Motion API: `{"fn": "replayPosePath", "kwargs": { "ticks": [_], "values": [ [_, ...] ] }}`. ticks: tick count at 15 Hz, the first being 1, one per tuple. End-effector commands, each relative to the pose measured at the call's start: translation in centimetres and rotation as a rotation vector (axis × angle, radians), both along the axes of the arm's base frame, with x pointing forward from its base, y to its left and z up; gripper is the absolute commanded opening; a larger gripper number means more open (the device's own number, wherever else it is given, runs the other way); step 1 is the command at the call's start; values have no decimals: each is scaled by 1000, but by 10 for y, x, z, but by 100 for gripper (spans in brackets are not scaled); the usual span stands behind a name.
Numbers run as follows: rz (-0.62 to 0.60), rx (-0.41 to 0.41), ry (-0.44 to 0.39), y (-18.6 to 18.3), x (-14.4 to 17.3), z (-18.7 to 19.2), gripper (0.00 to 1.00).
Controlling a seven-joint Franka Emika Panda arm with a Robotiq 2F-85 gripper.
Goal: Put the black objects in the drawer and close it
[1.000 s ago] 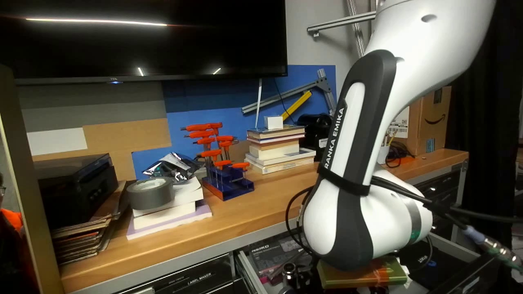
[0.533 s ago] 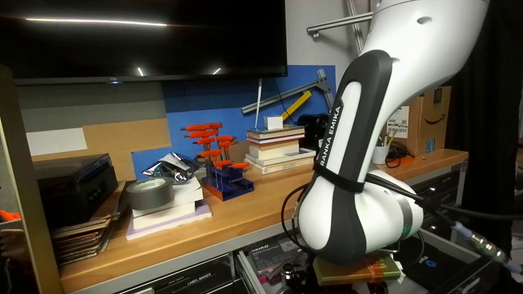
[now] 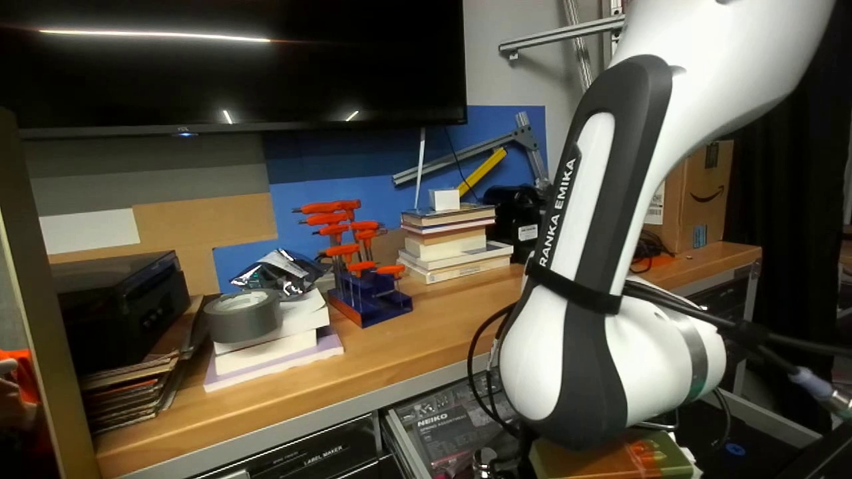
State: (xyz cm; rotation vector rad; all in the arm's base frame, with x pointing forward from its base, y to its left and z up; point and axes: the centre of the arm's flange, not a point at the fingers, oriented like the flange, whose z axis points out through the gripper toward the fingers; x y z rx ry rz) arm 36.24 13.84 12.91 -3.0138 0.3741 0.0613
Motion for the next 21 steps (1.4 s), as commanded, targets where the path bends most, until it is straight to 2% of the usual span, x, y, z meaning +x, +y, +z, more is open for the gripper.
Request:
{"fn": "replayPosePath", "kwargs": {
  "ticks": [1, 3, 5, 10, 15, 18, 21],
  "values": [
    [33, 21, 82, 49, -31, -6, 90],
    [15, 9, 70, 43, -23, -3, 98],
    [13, 3, 69, 38, -12, 10, 100],
    [39, 48, 83, 35, 22, 58, 100],
    [105, 90, 80, 64, 58, 112, 100],
    [103, 107, 67, 59, 81, 133, 100],
    [120, 79, 29, 41, 113, 165, 100]
  ]
}}
